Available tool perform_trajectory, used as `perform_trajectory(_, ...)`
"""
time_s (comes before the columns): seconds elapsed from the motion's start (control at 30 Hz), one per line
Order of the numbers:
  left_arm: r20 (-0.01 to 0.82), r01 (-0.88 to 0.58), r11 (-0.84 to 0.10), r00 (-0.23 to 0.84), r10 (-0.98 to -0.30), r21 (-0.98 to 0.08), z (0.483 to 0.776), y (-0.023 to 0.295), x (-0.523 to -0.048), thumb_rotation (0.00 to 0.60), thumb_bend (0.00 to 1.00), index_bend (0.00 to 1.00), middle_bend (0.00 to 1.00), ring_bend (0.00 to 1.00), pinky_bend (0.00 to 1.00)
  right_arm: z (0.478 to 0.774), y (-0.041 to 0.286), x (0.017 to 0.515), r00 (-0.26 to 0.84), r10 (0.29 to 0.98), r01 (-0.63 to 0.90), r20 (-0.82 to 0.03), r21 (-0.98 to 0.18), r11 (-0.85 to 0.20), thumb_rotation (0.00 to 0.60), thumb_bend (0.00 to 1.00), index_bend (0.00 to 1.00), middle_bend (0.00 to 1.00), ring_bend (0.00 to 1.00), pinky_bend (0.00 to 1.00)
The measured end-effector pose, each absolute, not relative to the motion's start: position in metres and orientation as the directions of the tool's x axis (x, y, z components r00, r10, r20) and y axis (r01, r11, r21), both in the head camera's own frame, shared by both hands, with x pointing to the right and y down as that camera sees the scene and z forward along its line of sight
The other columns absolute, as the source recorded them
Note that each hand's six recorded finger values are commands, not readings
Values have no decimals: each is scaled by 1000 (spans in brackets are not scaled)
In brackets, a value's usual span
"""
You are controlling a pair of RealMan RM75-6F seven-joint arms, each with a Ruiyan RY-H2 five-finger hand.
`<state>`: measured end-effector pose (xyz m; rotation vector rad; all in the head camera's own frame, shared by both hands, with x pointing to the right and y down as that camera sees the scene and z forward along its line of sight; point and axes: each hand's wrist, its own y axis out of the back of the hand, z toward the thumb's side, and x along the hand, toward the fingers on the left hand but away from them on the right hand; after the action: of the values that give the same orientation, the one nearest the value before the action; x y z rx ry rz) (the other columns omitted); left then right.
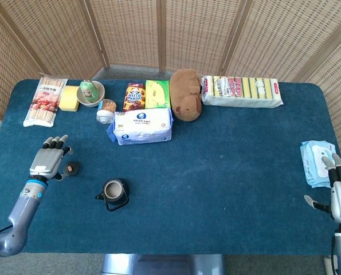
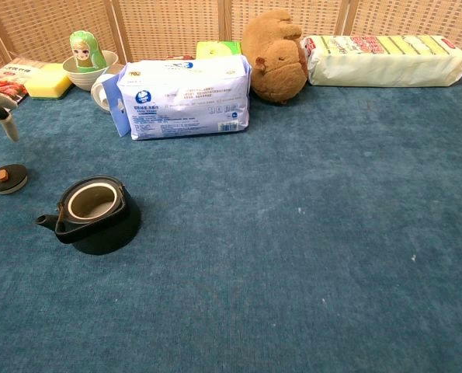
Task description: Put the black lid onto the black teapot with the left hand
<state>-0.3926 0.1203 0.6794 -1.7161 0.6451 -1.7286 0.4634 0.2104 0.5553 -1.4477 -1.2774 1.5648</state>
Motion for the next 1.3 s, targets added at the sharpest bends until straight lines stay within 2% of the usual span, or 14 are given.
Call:
perform_trajectory(0.5, 728, 121, -722, 6, -686, -681, 685, 129, -396, 600, 159, 318, 0, 0, 29, 554, 210, 465, -190, 921, 159, -339, -937, -312, 600, 8, 80, 0, 0, 0)
perform_trajectory(1.3, 740, 150, -731, -1, -673, -665, 700, 127, -384, 600, 159, 318, 0, 0, 28, 554, 209, 468, -197, 918, 164, -343, -935, -314, 600, 9, 81, 0, 0, 0)
